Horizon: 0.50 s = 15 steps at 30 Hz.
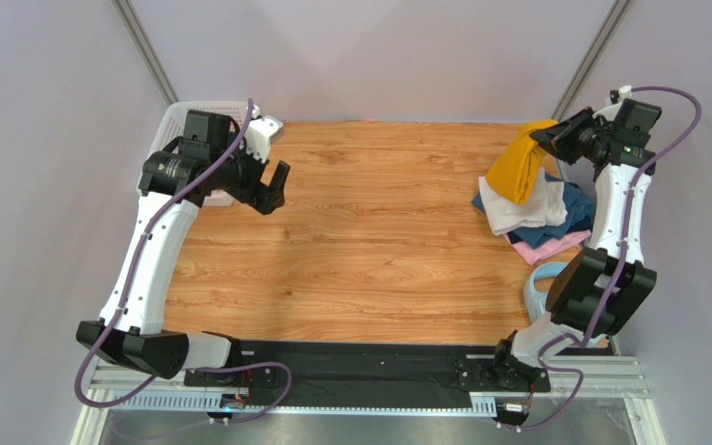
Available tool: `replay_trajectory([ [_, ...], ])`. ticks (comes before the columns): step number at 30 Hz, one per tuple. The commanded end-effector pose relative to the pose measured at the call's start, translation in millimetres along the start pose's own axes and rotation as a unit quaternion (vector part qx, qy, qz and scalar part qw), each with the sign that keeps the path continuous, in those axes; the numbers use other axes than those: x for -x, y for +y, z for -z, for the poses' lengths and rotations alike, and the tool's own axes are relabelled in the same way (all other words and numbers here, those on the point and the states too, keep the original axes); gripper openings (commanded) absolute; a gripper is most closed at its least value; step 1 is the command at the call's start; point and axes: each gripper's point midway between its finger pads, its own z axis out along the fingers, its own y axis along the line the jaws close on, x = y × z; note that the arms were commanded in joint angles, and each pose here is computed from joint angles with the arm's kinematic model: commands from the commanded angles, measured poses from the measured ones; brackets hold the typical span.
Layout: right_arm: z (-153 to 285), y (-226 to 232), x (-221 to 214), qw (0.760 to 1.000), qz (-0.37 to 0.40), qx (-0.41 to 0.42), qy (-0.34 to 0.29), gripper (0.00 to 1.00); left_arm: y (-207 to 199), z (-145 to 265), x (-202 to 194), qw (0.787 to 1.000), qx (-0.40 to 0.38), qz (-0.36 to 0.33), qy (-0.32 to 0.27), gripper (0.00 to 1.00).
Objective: Fold and stack the t-shirts
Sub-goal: Put the neatly folded tshirt into the corner of the board with the right arm
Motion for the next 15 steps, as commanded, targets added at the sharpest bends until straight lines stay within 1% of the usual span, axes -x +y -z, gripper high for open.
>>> replay_trajectory([
  [1,17.0,-7.3,2.0,0.999,-0.026,-0.018,-0.024,0.0,1.2,10.8,7.4,1.0,0.005,-0.014,-0.013,1.0],
  [2,31.5,-11.5,2.7,0.997,-0.024,-0.047,-0.049,0.0,1.7,11.4,7.0,1.0,0.006,-0.016,-0.013,1.0],
  [4,43.1,-36.8,-6.7,0.992,-0.033,-0.103,-0.065,0.0,2.5,10.8,7.1,1.0,0.007,-0.017,-0.012,1.0],
  [5,54.0,-54.3,-6.3,0.984,-0.029,-0.154,-0.085,0.0,2.3,10.1,7.5,1.0,0.006,-0.017,-0.011,1.0],
  [6,64.3,-58.0,-6.6,0.98,-0.026,-0.173,-0.099,0.0,1.5,9.3,8.0,1.0,0.003,-0.016,-0.012,1.0],
  [7,68.6,-72.8,-10.9,0.973,-0.031,-0.206,-0.105,0.0,0.9,10.1,9.0,1.0,0.001,-0.015,-0.013,1.0],
  [9,76.3,-84.3,-17.9,0.965,-0.039,-0.237,-0.107,0.0,-0.1,10.5,9.8,1.0,-0.002,-0.015,-0.013,1.0],
  [10,80.1,-95.3,-18.3,0.957,-0.044,-0.262,-0.113,0.0,-0.5,11.7,9.7,1.0,-0.002,-0.016,-0.013,1.0],
  [11,84.8,-106.0,-27.8,0.95,-0.057,-0.288,-0.101,0.0,-0.3,12.6,9.8,1.0,-0.001,-0.018,-0.014,1.0],
  [13,97.4,-126.9,-31.3,0.935,-0.075,-0.33,-0.107,0.0,0.9,16.0,8.8,1.0,0.005,-0.024,-0.014,1.0],
  [14,99.6,-139.7,-42.3,0.93,-0.091,-0.344,-0.098,0.0,1.5,16.8,8.0,1.0,0.007,-0.027,-0.013,1.0],
  [15,107.9,-149.1,-41.7,0.923,-0.108,-0.352,-0.109,0.0,2.3,17.9,7.5,0.999,0.01,-0.029,-0.013,1.0],
])
